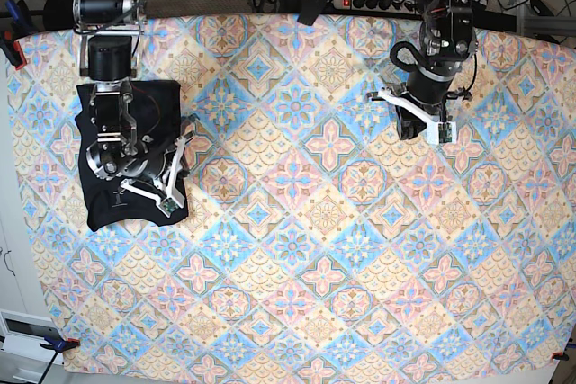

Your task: Fold the T-shirt properly

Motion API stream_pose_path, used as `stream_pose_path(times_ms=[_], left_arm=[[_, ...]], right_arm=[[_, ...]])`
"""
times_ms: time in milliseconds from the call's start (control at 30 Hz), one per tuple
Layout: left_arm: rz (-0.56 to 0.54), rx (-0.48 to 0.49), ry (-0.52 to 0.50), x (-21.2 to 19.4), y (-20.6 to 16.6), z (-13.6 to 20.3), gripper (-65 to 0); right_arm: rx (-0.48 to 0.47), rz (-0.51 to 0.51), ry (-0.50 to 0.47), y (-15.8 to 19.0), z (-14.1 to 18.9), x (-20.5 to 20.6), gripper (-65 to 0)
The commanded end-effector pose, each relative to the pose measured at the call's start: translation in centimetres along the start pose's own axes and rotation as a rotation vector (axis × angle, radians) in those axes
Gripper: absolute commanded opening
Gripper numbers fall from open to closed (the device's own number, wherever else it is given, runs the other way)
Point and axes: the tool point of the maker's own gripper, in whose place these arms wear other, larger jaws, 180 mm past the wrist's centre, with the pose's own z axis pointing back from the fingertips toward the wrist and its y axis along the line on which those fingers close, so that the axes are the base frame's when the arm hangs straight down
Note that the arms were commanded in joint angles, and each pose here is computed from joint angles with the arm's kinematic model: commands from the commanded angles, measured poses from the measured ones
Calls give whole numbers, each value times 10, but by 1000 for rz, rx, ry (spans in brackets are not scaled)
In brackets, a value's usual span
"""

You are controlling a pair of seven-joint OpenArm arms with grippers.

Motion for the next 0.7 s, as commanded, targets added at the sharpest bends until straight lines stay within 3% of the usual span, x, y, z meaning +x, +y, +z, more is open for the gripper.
stream_pose_path(times_ms=[0, 133, 333, 667], left_arm=[[-6, -9, -49, 15, -2, 2, -622], [-7, -7, -36, 9, -1, 5, -622], [-17, -15, -38, 7, -5, 22, -622], [-33, -14, 21, -19, -7, 66, -622]], right_arm=[[-47, 23, -43, -17, 11, 19, -627], [-105, 82, -59, -22, 30, 40, -627], [-146, 145, -39, 5, 59, 15, -627], [-287, 51, 58, 10, 136, -82, -628]])
